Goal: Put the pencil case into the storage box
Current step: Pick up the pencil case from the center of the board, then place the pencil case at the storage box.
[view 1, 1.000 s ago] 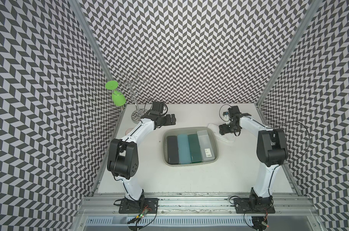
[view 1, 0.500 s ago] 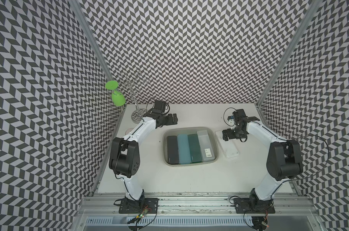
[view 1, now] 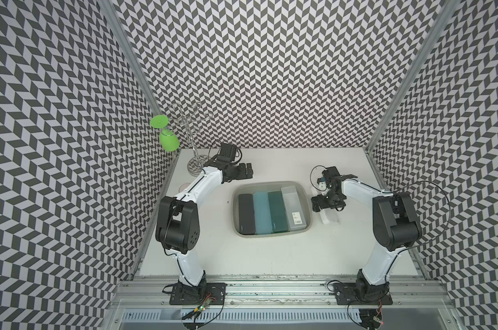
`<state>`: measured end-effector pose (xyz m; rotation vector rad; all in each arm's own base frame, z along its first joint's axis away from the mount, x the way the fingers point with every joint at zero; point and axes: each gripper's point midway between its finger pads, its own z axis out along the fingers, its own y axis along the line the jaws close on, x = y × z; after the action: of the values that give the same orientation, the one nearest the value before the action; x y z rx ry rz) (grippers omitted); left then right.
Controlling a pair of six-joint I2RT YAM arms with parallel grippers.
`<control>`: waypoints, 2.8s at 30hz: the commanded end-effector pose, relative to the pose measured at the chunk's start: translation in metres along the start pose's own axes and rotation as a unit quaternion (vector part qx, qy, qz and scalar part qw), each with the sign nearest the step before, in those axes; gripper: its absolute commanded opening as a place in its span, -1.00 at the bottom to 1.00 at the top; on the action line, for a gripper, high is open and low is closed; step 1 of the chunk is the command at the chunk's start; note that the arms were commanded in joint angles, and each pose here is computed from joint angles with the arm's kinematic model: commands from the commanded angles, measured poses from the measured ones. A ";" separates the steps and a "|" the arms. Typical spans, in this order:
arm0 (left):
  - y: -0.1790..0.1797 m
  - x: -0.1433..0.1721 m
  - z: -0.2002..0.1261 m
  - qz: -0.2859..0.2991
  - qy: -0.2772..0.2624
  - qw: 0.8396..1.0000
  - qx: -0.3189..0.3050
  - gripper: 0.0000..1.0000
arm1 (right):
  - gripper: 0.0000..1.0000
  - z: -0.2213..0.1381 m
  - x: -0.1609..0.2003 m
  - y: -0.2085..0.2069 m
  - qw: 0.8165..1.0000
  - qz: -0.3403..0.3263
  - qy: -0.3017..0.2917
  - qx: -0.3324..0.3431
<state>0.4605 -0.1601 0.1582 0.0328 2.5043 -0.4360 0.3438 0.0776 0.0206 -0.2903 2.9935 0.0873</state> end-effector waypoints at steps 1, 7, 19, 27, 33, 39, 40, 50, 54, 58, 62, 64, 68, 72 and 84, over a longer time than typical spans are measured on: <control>0.002 0.005 0.005 0.003 0.012 1.000 -0.007 0.99 | 0.99 0.014 0.010 0.002 1.000 0.007 0.018 -0.001; -0.001 0.003 0.007 0.003 0.012 1.000 -0.002 0.99 | 0.71 0.007 0.001 0.007 1.000 0.013 0.001 -0.016; -0.002 -0.004 -0.002 0.009 -0.002 1.000 -0.003 0.99 | 0.66 -0.081 -0.030 0.025 0.994 0.033 -0.090 -0.054; -0.004 -0.006 -0.005 0.004 -0.009 1.000 0.001 0.99 | 0.64 -0.146 -0.045 0.060 0.989 0.019 -0.131 -0.066; 0.005 -0.010 -0.006 -0.006 -0.015 1.000 -0.009 0.99 | 0.64 -0.134 -0.073 0.139 0.985 -0.066 -0.133 -0.092; 0.017 -0.006 -0.007 -0.007 -0.014 1.000 -0.015 0.99 | 0.63 -0.117 -0.079 0.204 0.978 0.037 -0.112 -0.169; 0.020 -0.005 -0.007 -0.006 -0.012 1.000 -0.016 0.99 | 0.62 -0.113 -0.078 0.211 0.978 0.037 -0.110 -0.171; 0.039 -0.003 -0.010 -0.005 -0.012 1.000 -0.023 0.99 | 0.74 -0.069 -0.066 0.245 0.986 0.019 -0.063 -0.156; 0.042 0.000 -0.007 -0.011 -0.009 1.000 -0.020 0.99 | 0.99 -0.055 -0.067 0.243 0.990 0.019 -0.047 -0.133; 0.042 -0.003 -0.005 -0.015 -0.013 1.000 -0.017 0.99 | 0.99 -0.064 -0.074 0.237 0.991 0.016 -0.067 -0.117; 0.041 -0.003 -0.004 -0.019 -0.014 1.000 -0.011 0.99 | 0.99 -0.065 -0.072 0.240 0.991 0.008 -0.059 -0.122; 0.037 -0.002 -0.004 -0.022 -0.013 1.000 -0.001 0.99 | 0.99 -0.065 -0.073 0.242 0.990 0.003 -0.063 -0.127; 0.014 0.003 -0.007 -0.031 -0.006 0.999 0.032 0.99 | 0.99 -0.061 -0.068 0.246 0.988 -0.005 -0.060 -0.145; -0.028 0.018 -0.008 -0.060 0.010 0.994 0.091 0.99 | 0.99 -0.053 -0.062 0.243 0.986 -0.012 -0.067 -0.150; -0.086 0.061 -0.002 -0.132 0.067 0.968 0.200 0.26 | 0.99 -0.066 -0.062 0.245 0.975 -0.030 -0.120 -0.183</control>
<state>0.4048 -0.2363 0.1360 -0.0823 2.5629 -0.9674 0.3377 0.3144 0.0757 -0.3527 2.8347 0.5414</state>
